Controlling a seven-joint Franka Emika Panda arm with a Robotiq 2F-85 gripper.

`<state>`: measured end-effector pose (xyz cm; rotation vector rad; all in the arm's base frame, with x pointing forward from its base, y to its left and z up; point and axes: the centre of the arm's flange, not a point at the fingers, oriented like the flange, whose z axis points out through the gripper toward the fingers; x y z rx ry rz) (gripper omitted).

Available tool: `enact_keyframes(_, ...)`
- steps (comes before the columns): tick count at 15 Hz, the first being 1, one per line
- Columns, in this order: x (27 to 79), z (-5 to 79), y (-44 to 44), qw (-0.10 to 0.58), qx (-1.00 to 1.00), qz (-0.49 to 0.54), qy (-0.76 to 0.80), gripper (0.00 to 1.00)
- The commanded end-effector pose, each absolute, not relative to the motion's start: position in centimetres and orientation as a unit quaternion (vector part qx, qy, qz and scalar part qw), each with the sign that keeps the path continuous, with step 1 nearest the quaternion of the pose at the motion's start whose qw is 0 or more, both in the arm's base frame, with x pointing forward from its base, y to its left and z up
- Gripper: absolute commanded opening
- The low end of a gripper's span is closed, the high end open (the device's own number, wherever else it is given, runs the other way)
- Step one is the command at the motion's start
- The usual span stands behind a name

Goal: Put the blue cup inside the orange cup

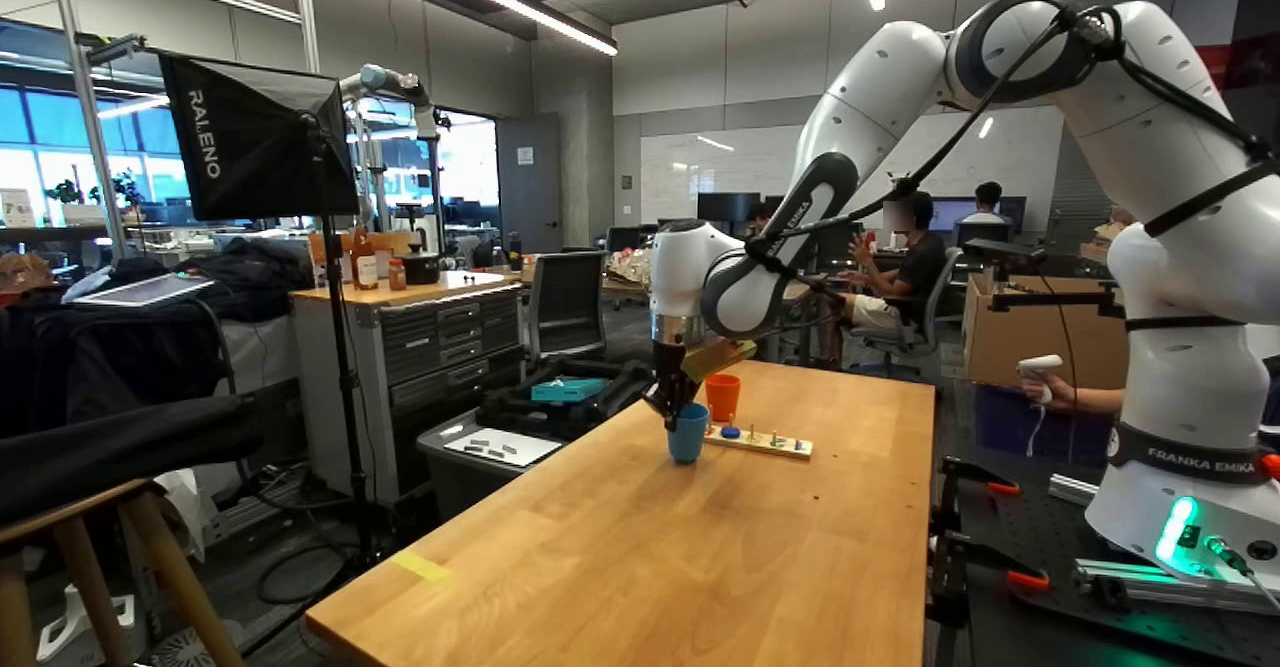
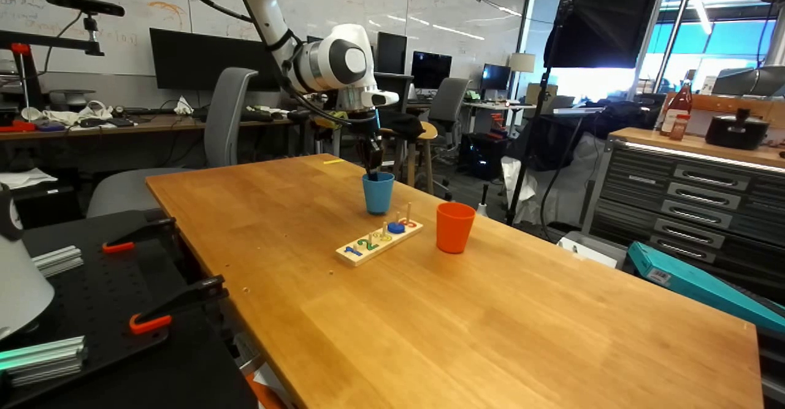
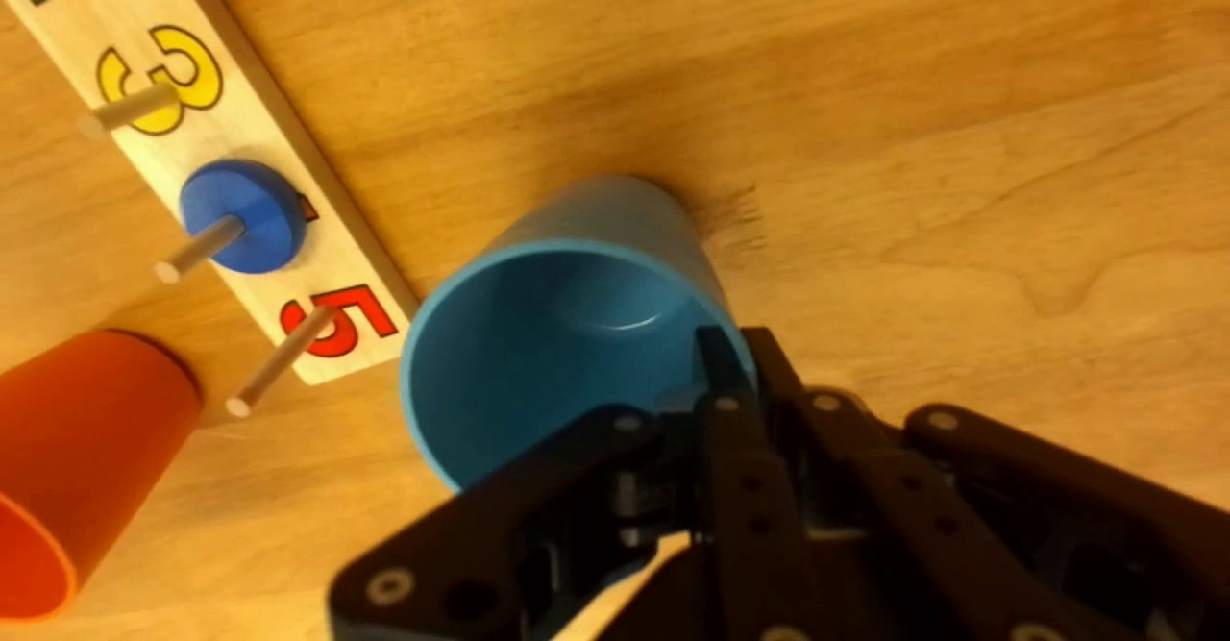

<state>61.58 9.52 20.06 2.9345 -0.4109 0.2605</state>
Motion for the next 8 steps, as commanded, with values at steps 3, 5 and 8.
enact_keyframes(3,67.6,26.5,9.4,0.073,0.969,0.147,-0.185,0.01)
enact_keyframes(5,69.8,30.2,8.6,0.071,0.960,0.178,-0.205,0.01)
enact_keyframes(8,71.5,34.2,6.4,0.084,0.947,0.204,-0.234,0.01)
